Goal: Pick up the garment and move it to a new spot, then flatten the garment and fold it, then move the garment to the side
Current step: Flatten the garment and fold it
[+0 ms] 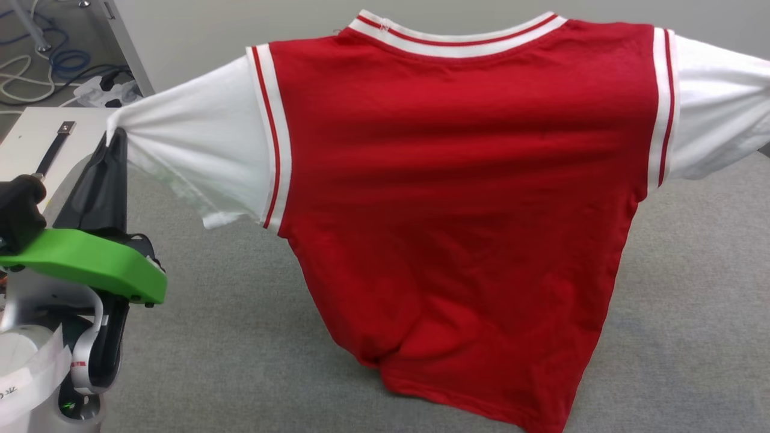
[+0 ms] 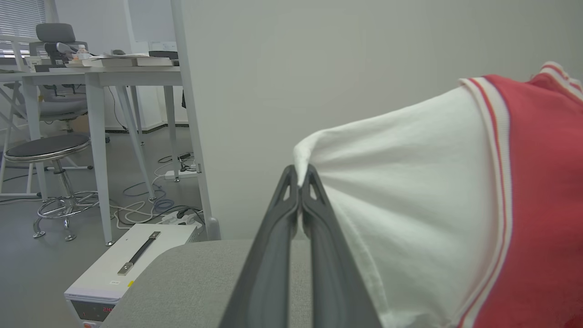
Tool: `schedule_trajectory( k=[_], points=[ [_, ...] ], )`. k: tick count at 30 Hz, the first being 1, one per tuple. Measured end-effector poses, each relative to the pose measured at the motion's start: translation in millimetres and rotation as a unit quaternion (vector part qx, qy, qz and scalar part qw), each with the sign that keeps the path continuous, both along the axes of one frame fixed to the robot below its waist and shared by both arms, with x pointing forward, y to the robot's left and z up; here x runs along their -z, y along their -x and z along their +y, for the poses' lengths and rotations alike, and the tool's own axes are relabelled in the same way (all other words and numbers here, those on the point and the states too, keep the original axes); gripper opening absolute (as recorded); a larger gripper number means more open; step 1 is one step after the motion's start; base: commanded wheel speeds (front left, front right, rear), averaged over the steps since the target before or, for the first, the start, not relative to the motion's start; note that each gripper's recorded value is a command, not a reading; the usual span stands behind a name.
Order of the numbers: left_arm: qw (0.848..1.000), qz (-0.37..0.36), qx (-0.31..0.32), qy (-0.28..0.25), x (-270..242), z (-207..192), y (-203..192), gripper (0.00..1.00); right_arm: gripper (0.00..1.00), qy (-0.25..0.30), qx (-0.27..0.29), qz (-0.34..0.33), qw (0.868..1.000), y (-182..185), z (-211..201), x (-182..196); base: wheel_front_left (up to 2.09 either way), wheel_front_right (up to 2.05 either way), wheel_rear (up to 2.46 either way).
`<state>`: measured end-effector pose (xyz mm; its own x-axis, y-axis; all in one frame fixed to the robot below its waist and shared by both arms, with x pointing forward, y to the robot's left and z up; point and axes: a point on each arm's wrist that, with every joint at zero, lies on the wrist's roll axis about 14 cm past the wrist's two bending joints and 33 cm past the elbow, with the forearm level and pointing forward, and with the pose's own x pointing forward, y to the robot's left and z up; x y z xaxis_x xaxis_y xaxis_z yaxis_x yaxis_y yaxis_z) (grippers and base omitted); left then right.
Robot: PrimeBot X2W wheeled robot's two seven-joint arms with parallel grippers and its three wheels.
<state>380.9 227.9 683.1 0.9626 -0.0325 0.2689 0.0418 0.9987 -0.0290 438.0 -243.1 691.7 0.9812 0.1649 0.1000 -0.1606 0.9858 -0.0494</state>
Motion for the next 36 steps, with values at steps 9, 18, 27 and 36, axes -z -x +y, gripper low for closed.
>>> schedule_trajectory(
  k=[9,18,27,36],
  points=[
    [0.999,-0.049,-0.001,-0.019,-32,3,4,0.00,0.00,-0.012,0.005,-0.043,0.999,8,-3,-26,0.00,0.00,0.00],
    [0.993,-0.111,-0.005,-0.029,-80,10,-24,0.00,0.00,-0.040,0.007,-0.102,0.994,-24,-3,-68,0.00,0.00,0.00],
    [0.989,-0.145,-0.001,-0.023,-122,18,-90,0.00,0.00,-0.028,0.011,-0.136,0.990,-88,5,-97,0.00,0.00,0.00],
    [0.987,-0.156,-0.001,-0.034,-124,25,-174,0.00,0.00,-0.019,0.029,-0.161,0.986,-165,4,-100,0.00,0.00,0.00]
  ],
)
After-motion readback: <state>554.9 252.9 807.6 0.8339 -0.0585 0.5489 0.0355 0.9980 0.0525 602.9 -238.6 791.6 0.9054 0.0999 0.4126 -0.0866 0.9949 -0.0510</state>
